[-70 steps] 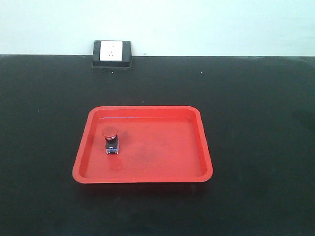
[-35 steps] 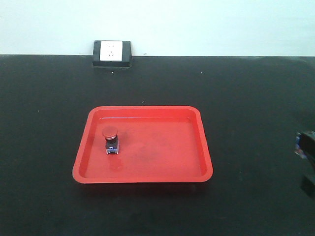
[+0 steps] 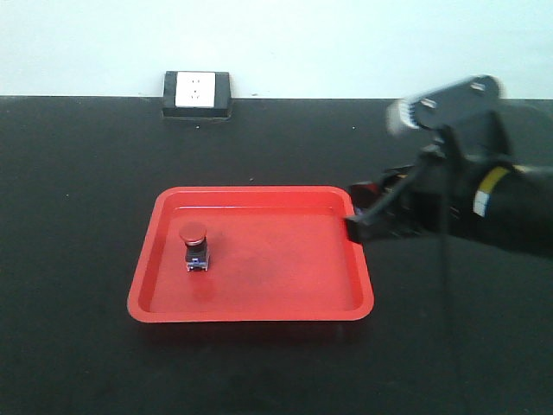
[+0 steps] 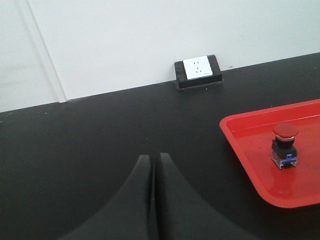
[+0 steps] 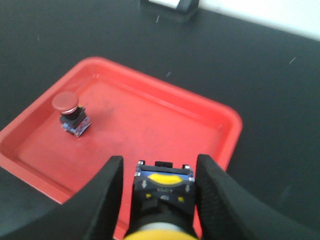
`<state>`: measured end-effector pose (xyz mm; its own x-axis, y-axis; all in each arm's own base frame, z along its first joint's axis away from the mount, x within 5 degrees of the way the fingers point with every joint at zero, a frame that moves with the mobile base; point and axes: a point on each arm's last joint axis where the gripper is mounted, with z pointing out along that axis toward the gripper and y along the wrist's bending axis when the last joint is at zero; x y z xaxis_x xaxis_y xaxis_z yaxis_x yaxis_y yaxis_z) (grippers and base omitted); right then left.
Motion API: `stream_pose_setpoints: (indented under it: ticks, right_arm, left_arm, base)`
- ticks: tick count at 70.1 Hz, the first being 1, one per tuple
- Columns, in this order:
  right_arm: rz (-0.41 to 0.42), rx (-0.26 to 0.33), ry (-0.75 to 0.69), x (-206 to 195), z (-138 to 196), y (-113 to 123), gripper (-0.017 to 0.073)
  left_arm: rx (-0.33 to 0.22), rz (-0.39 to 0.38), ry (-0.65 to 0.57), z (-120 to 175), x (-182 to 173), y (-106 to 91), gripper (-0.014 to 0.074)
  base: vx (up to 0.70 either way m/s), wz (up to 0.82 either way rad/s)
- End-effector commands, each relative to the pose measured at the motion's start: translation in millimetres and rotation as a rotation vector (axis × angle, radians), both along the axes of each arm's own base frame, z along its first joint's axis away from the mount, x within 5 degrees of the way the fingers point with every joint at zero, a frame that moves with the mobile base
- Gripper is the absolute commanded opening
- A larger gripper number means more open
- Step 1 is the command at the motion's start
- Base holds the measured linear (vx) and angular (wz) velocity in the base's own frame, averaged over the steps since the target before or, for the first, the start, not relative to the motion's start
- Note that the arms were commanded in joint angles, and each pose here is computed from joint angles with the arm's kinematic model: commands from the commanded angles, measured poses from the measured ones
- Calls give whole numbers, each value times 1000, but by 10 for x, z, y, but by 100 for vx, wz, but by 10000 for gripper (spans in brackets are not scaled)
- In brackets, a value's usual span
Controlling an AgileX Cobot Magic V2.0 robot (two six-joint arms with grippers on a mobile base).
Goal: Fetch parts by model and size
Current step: 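Move the right gripper with the yellow-capped button over the tray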
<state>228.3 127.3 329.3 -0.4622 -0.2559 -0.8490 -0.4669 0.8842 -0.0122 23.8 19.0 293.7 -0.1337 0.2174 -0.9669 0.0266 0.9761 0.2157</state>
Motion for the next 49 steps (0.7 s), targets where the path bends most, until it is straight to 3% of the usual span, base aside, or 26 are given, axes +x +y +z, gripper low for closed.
stream_pose_setpoints:
  ticks: [1, 24, 49]
  right_arm:
    - [-11, 35, 15, 233, 178, 190, -5]
    - [-173, 14, 329, 984, -43, 643, -5]
    - [-250, -59, 519, 1408, -889, 897, -5]
  left_arm:
    - [9, -23, -74, 118, 10, -20, -6]
    - [9, -22, -72, 116, 10, -19, -6]
    - [9, -22, -72, 116, 10, -19, -6]
  base:
    - [0, 0]
    - [0, 0]
    - [0, 0]
